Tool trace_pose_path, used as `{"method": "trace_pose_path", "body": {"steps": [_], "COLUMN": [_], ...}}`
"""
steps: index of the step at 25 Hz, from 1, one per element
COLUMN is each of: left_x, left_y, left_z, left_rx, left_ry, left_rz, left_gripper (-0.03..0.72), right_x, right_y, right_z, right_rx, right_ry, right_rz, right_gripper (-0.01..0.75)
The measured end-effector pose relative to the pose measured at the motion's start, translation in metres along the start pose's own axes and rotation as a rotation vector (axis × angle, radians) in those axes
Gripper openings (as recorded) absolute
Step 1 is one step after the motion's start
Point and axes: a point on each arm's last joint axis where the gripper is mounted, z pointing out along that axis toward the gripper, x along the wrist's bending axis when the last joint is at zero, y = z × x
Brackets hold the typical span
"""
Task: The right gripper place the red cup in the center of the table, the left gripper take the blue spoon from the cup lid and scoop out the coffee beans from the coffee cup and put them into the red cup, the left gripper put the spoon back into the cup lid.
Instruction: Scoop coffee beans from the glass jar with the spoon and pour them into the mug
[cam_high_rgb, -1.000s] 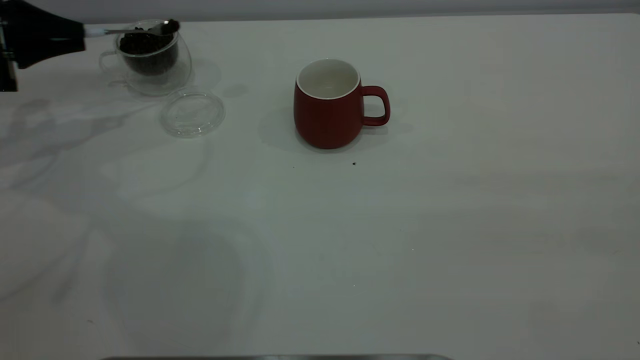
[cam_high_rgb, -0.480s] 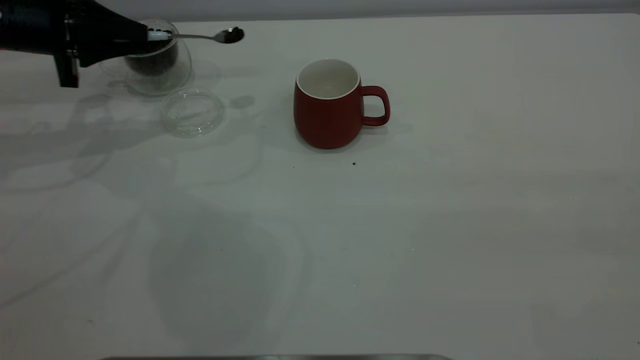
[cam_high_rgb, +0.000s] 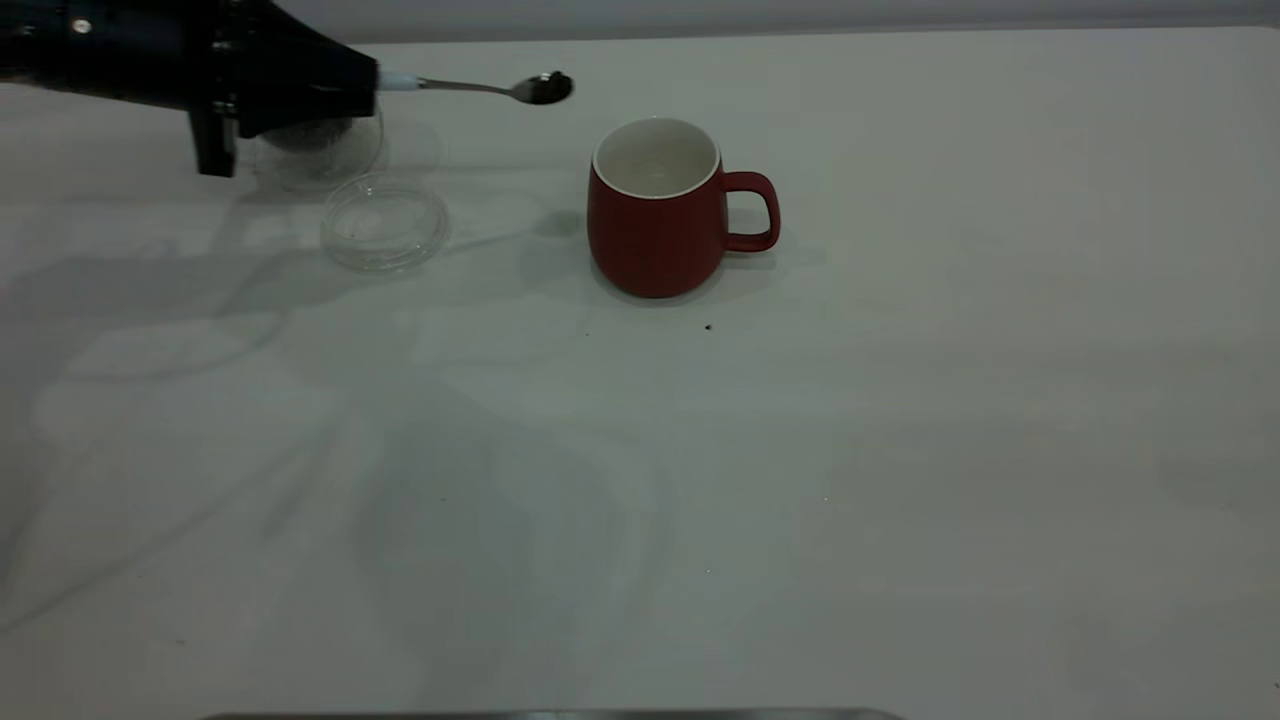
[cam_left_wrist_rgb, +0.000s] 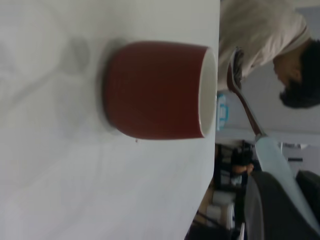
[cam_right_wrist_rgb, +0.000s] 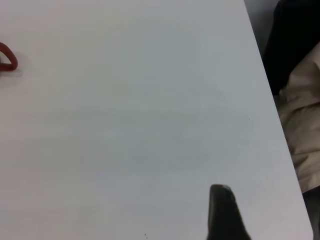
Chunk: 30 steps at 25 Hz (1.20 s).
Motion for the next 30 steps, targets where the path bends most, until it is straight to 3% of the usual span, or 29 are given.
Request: {"method": "trace_pose_path", "body": {"steps": [8, 17, 30], "left_x": [-0.012, -0.013, -0.013], "left_y": [-0.006, -0.004, -0.005], "left_z": [0.031, 0.053, 0.067], "left_rx": [0.06, 0.013, 0.007], "left_ry": [-0.006, 0.072, 0.135], "left_rz": [0.013, 0.031, 0.222], "left_gripper": [0.122, 0.122, 0.122], "right_x": [0.0, 0.0, 0.0], "right_y": [0.0, 0.0, 0.0], "right_z": [0.0, 0.0, 0.0], "right_rx": [0.0, 0.0, 0.0], "right_ry": [0.0, 0.0, 0.0], "right_rz": [0.0, 0.0, 0.0], "right_gripper": [0.476, 0.476, 0.476]}}
